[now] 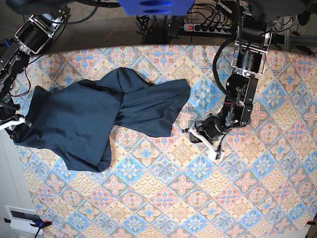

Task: Layout the t-shirt on the table in an organized manner, then fold the t-shirt properly
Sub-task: 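Regrasp the shirt with the left gripper and stretch it away from the right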

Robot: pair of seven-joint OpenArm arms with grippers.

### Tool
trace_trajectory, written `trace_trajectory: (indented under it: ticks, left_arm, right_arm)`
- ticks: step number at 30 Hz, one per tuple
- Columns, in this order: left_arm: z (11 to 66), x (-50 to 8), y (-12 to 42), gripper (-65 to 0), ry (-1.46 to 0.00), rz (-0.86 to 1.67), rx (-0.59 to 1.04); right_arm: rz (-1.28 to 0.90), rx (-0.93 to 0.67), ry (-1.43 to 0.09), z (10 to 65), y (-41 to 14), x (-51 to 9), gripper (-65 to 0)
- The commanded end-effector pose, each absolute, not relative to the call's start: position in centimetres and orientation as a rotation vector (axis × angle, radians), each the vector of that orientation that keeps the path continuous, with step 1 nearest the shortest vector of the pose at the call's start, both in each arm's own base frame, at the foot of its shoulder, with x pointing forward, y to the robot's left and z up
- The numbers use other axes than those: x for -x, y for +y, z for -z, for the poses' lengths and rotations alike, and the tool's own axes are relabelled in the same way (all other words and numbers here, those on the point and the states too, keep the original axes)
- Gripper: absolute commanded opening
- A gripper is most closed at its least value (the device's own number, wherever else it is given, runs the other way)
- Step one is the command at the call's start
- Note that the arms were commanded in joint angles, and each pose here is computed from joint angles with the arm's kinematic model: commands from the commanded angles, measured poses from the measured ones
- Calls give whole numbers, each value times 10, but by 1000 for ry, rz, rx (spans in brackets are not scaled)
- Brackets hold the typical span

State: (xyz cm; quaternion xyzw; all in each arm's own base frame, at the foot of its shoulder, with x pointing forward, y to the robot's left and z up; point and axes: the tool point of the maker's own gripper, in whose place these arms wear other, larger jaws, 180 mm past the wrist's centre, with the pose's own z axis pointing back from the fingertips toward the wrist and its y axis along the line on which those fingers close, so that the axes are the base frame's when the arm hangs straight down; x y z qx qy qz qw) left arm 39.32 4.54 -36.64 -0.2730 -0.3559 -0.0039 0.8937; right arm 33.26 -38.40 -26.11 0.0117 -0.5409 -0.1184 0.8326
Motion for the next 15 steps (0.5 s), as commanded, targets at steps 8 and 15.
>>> trace_trajectory:
  ticks: [8,15]
  left_arm:
    - [355,-382,14,-305,-714,129,598]
    - [374,-368,-11,-285,-644,166,613]
  right_arm:
    - [225,-10,-1218,237,-389,-340,-643]
    - [225,-9,-1217,237,-389,-339,-643]
